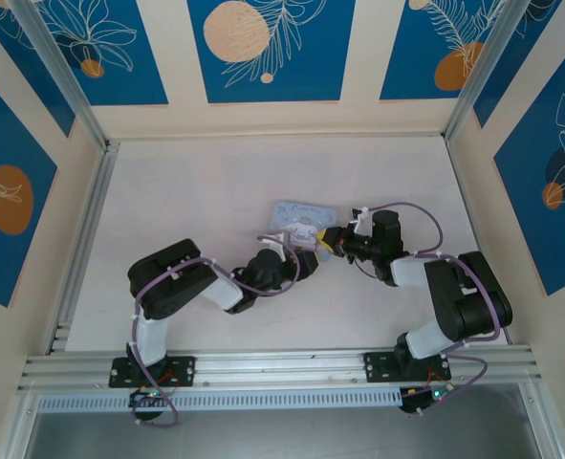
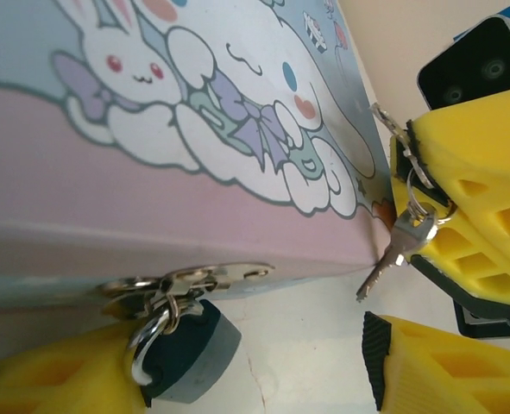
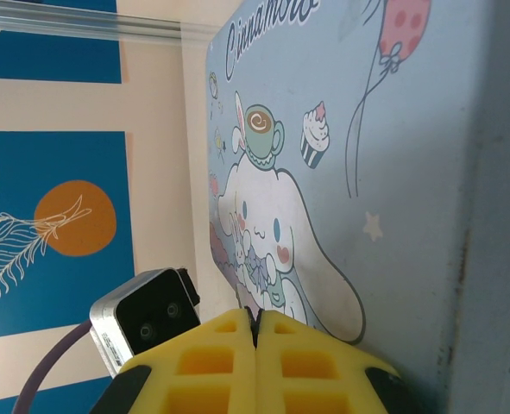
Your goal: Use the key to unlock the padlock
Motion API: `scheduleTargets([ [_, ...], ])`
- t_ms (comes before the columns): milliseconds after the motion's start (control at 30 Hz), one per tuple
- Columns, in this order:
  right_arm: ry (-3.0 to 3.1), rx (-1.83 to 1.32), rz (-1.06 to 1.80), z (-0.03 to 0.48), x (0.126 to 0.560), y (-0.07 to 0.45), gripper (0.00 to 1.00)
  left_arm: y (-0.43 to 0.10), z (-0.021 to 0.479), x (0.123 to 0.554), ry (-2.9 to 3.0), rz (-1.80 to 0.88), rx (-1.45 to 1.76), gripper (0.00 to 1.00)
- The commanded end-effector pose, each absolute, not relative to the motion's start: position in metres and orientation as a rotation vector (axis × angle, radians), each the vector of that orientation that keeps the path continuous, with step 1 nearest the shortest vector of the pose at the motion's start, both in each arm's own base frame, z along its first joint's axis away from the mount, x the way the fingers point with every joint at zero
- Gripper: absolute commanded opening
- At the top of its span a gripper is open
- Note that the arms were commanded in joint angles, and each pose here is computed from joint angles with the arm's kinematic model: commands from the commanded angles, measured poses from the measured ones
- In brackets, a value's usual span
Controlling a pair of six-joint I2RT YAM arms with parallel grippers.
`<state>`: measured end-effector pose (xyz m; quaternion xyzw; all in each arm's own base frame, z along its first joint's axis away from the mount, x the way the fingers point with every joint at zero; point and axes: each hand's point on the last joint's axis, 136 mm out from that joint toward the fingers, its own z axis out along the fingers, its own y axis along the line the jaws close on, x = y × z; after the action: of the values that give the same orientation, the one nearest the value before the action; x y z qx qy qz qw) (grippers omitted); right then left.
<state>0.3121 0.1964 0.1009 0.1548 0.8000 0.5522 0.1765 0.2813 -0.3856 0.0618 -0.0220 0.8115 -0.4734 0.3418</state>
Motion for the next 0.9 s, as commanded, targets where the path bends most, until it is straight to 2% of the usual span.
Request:
scheduleTargets([
  [0,2.303,0.476,1.558,0.092,0.312,0.196,0.00,-0.385,0.090,0.282,2.006,-1.315,-0.108,0.64],
  [167,2.302,0.473,1.557,0.093,0.313,0.196,0.00,-0.382,0.096,0.277,2.001,-1.302,-0.111,0.62],
  [700,2.310,0.486,1.553,0.089,0.312,0.196,0.00,-0.385,0.047,0.285,2.124,-1.173,-0.201,0.58],
  [867,2.310,0.479,1.554,0.090,0.313,0.196,0.00,-0.383,0.039,0.281,2.110,-1.148,-0.250,0.54],
])
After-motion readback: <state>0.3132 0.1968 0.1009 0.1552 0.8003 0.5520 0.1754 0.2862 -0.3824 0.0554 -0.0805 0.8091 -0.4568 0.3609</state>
